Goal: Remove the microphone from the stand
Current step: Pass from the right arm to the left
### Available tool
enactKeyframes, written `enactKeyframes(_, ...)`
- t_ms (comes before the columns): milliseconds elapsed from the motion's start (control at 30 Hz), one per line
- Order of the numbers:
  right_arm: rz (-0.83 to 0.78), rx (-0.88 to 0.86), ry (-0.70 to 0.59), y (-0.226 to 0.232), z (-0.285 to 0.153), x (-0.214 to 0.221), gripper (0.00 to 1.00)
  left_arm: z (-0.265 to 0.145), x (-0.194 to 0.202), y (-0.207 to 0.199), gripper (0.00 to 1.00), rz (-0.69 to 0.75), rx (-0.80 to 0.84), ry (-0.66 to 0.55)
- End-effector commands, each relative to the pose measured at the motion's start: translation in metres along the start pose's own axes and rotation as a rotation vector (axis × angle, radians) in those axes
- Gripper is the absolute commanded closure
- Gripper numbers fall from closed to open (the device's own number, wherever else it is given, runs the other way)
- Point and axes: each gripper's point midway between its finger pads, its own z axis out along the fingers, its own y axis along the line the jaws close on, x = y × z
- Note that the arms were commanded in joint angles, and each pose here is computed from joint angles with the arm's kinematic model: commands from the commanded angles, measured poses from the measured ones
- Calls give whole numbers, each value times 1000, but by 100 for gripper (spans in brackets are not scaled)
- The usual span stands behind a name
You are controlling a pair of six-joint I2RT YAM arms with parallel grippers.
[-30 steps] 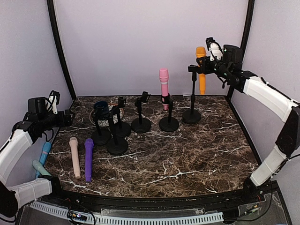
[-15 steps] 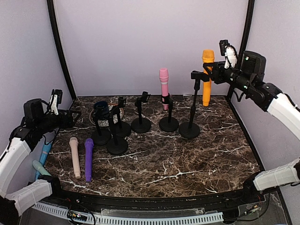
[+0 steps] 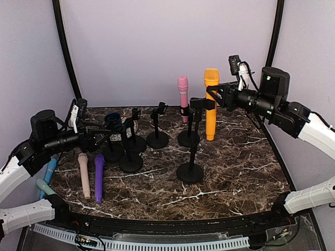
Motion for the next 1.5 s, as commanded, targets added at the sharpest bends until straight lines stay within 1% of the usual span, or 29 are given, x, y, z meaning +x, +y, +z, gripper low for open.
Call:
enactKeyframes(0, 55, -114, -189, 30, -3, -50, 84, 6, -19, -21, 26, 4, 31, -37)
enactKeyframes(100, 66, -154, -200, 42, 0, -56, 84, 20, -18, -35, 27, 20, 56, -30)
enactKeyframes(133, 70, -167, -203, 46, 2, -57, 84, 24, -16, -48, 27, 31, 89, -22)
enactKeyframes(167, 72, -180, -206, 50, 2, -59, 84, 32, -15, -50, 27, 36, 83, -22)
enactKeyframes(200, 75, -191, -212, 54, 3, -62, 84, 35, -13, -63, 27, 49, 120, -20)
enactKeyframes(333, 78, -230, -228, 66, 4, -72, 84, 58, -5, -97, 27, 89, 197, -16)
enactKeyframes(467, 92, -260, -240, 75, 5, -78, 84, 80, 3, -115, 27, 115, 226, 12)
enactKeyframes(567, 109, -288, -249, 81, 6, -81, 84, 88, 5, -125, 26, 114, 250, 8)
enactKeyframes(867, 142, -332, -288, 90, 5, -95, 83, 109, 26, -138, 25, 92, 289, 52)
enactKeyframes(1200, 175, -352, -307, 95, 10, -99, 83, 130, 38, -149, 23, 104, 328, 71)
enactKeyframes(1267, 179, -356, -310, 96, 9, -100, 83, 136, 46, -144, 23, 113, 298, 92)
enactKeyframes(1367, 180, -360, -318, 97, 7, -104, 83, 147, 58, -125, 23, 110, 194, 128)
enactKeyframes(1467, 180, -362, -323, 97, 5, -106, 83, 151, 69, -116, 22, 95, 146, 161)
